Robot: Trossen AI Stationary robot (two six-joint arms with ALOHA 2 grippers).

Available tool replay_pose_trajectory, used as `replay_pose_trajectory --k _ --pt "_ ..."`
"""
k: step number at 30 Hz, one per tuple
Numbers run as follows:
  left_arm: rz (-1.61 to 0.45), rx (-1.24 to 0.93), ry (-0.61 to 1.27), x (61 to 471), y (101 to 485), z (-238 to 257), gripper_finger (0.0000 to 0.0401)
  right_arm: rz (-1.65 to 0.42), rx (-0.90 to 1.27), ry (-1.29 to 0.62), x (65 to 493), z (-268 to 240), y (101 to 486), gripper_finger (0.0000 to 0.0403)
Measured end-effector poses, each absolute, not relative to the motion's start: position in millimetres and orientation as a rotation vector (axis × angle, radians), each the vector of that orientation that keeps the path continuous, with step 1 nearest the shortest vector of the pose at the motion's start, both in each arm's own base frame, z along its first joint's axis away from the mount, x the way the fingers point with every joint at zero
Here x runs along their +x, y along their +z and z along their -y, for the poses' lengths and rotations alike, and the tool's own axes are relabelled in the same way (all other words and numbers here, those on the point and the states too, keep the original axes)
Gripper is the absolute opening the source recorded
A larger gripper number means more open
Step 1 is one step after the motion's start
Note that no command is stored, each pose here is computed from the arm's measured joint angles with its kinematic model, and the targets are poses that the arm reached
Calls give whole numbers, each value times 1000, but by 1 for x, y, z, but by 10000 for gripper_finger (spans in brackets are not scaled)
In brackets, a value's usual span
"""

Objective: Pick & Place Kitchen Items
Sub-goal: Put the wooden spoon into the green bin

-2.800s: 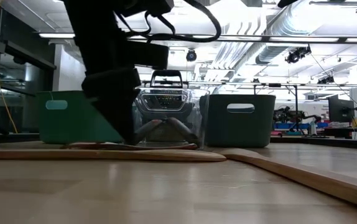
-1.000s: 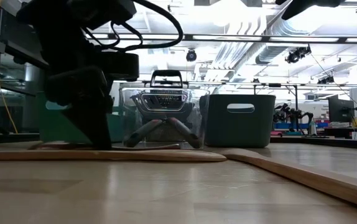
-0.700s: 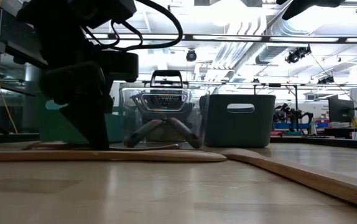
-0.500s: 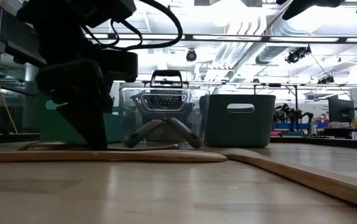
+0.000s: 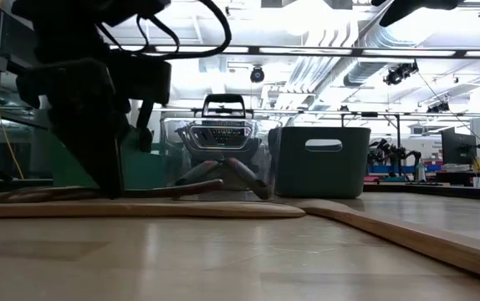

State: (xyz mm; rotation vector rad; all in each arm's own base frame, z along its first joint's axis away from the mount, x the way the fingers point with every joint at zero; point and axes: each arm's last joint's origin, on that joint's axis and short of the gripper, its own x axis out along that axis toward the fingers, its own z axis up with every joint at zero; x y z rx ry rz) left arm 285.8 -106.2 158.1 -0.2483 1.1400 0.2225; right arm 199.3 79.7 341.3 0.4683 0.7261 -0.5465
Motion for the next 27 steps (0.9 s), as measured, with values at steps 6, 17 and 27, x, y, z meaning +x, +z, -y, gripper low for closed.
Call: replay_pose_trajectory --k 6,17,27 --pt "-1148 -265 199 286 159 107 27 -726 468 -547 199 -80 341 205" --pt "-1117 -293 169 282 175 106 4 -726 467 -546 199 -80 341 205" --pt "-1176 -266 191 276 174 103 4 -724 464 -547 199 -80 341 205"
